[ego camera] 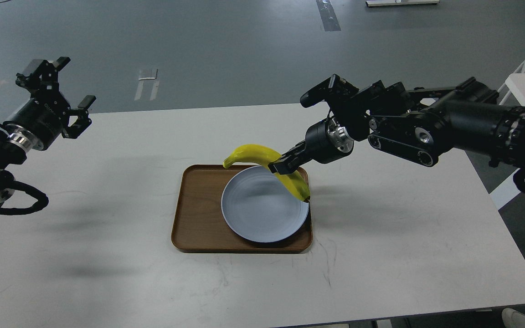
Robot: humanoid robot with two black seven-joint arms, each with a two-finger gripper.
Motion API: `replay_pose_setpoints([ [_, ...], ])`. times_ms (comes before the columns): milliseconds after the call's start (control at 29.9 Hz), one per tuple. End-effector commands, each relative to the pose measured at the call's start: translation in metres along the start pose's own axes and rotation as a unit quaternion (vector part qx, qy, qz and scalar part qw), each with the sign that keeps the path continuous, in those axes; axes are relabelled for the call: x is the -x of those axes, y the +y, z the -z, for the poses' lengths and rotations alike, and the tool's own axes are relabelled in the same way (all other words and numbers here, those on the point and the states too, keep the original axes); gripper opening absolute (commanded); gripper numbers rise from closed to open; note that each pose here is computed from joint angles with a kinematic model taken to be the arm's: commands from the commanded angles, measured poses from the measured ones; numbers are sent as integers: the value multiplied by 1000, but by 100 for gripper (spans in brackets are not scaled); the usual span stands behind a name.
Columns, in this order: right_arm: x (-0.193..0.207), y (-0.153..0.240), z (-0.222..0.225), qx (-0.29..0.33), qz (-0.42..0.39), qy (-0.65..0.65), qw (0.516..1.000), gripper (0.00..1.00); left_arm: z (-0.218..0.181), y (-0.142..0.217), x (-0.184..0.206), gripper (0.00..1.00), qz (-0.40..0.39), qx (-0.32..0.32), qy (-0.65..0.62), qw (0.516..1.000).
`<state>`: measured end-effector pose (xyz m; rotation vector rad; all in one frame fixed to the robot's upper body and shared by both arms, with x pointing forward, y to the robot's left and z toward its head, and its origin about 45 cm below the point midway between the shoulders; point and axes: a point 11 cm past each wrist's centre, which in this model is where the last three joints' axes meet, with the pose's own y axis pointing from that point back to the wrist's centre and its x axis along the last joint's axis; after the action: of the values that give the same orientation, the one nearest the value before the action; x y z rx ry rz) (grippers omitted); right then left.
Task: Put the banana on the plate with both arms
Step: 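Carry the banana over the plate and lower it onto the plate, then release the banana and raise the right gripper away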
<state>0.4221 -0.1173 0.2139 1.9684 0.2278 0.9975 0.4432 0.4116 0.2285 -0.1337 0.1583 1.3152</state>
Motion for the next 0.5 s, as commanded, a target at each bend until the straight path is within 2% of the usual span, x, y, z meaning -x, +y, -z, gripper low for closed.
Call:
replay_pose_setpoints([
  [0,9,-23,9,-10,9,-9,1000,0,0,0,0,100,0,0,0,1000],
  [167,22,-43,15,-13,25,-10,1000,0,0,0,1,100,1,0,0,1000],
  [234,25,-45,16,-17,25,-15,999,10,0,0,0,100,-1,0,0,1000],
  [268,25,-45,16,-17,25,-16,999,12,0,0,0,100,-1,0,0,1000],
  [401,26,-45,15,-17,23,-19,999,43,0,0,0,100,-1,0,0,1000],
  [435,25,-45,15,-16,22,-19,999,61,0,0,0,100,-1,0,0,1000],
  [468,24,-44,14,-16,21,-20,999,72,0,0,0,100,-1,0,0,1000],
])
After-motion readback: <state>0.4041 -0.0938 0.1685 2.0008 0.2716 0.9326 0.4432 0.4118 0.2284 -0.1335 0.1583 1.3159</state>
